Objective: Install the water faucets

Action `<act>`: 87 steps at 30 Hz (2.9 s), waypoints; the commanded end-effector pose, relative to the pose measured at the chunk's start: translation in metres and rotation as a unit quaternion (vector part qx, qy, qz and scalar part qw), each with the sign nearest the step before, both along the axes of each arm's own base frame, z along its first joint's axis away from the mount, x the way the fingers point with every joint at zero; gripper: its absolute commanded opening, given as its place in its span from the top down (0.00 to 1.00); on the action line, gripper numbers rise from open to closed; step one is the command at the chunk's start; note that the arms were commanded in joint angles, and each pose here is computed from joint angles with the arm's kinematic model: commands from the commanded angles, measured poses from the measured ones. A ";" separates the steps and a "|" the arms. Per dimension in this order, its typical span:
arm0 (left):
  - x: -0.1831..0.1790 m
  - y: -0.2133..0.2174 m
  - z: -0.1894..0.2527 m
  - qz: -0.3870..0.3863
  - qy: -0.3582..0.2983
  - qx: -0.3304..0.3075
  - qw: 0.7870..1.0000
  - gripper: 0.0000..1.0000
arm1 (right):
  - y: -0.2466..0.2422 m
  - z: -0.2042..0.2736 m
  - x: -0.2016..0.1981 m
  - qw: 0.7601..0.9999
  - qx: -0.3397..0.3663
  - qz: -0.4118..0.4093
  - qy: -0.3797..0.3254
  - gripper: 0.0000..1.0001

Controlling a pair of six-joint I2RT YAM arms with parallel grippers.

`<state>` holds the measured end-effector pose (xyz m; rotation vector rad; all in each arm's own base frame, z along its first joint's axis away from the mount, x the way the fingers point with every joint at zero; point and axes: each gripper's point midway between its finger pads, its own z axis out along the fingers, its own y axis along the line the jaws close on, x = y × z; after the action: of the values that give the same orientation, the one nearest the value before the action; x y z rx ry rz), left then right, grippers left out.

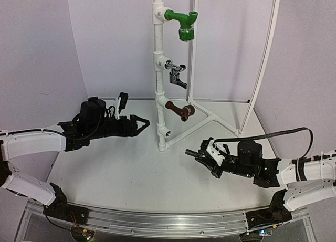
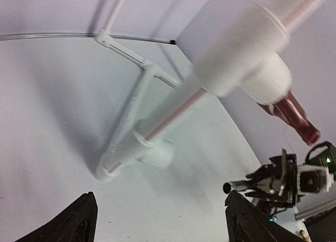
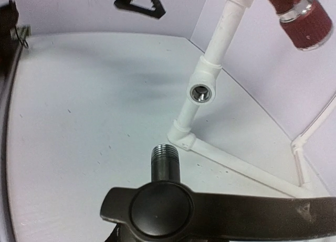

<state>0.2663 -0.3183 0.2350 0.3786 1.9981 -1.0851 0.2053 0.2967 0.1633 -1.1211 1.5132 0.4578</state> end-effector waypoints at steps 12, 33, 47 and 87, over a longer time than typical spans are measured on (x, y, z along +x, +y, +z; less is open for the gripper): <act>0.050 -0.037 0.037 -0.094 -0.088 -0.028 0.991 0.10 | 0.042 0.031 0.081 0.928 -0.160 -0.053 -0.333 1.00; 0.086 -0.070 0.008 -0.124 -0.105 -0.008 0.987 0.26 | 0.063 0.033 0.097 0.923 -0.121 -0.037 -0.364 1.00; 0.097 -0.065 0.016 -0.056 -0.141 -0.009 0.988 0.58 | 0.063 0.035 0.094 0.917 -0.116 -0.070 -0.375 1.00; 0.077 -0.096 -0.013 -0.013 -0.147 0.013 0.989 1.00 | 0.052 0.009 0.100 0.934 -0.111 -0.104 -0.324 1.00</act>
<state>0.3488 -0.4094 0.2181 0.6363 1.7199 -0.8383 0.2949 0.3458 0.1433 -1.2361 1.1088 -0.2462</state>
